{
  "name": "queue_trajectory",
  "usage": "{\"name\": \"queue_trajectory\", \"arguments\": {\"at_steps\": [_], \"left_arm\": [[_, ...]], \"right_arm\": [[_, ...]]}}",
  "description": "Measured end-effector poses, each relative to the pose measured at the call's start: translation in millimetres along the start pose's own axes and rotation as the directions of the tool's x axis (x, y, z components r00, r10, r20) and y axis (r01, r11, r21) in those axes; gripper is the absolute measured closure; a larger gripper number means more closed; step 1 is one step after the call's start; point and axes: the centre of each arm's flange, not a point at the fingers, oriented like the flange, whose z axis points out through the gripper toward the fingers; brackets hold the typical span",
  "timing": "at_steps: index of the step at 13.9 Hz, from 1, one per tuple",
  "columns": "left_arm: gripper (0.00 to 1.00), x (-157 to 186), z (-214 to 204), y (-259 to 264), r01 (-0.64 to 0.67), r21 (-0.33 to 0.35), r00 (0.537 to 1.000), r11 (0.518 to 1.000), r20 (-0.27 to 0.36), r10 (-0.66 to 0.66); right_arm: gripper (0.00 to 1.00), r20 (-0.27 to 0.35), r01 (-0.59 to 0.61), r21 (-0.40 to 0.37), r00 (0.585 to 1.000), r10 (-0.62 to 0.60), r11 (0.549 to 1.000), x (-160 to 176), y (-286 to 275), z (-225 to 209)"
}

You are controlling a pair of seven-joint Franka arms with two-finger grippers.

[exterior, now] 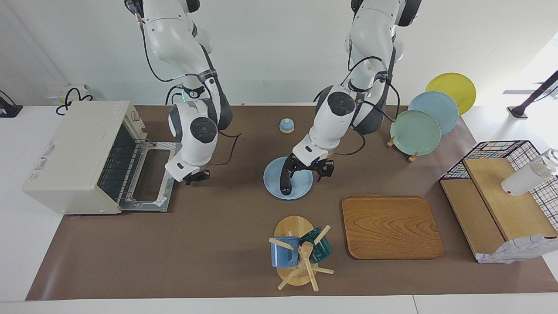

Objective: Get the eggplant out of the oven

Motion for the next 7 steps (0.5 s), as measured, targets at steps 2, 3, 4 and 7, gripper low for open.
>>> {"name": "queue_trajectory", "arguments": {"at_steps": [2, 3, 4, 7], "left_arm": [[0.00, -4, 21, 16, -0.023, -0.001, 1.000, 1.000, 0.009, 0.023], [0.00, -8, 28, 23, -0.035, -0.001, 0.999, 0.999, 0.012, 0.035], [0.00, -11, 34, 29, -0.044, 0.000, 0.999, 0.999, 0.019, 0.044], [0.00, -17, 45, 35, -0.056, 0.005, 0.998, 0.998, 0.036, 0.055]], "right_arm": [[0.99, 0.008, -0.004, 0.003, 1.000, 0.004, 1.000, -2, 6, 8], [0.99, 0.008, 0.001, 0.003, 1.000, -0.001, 1.000, -3, 7, 8], [0.99, 0.006, 0.006, 0.003, 1.000, -0.006, 1.000, -4, 8, 7], [0.99, 0.004, 0.009, -0.013, 1.000, -0.009, 1.000, -5, 14, 8]]}}
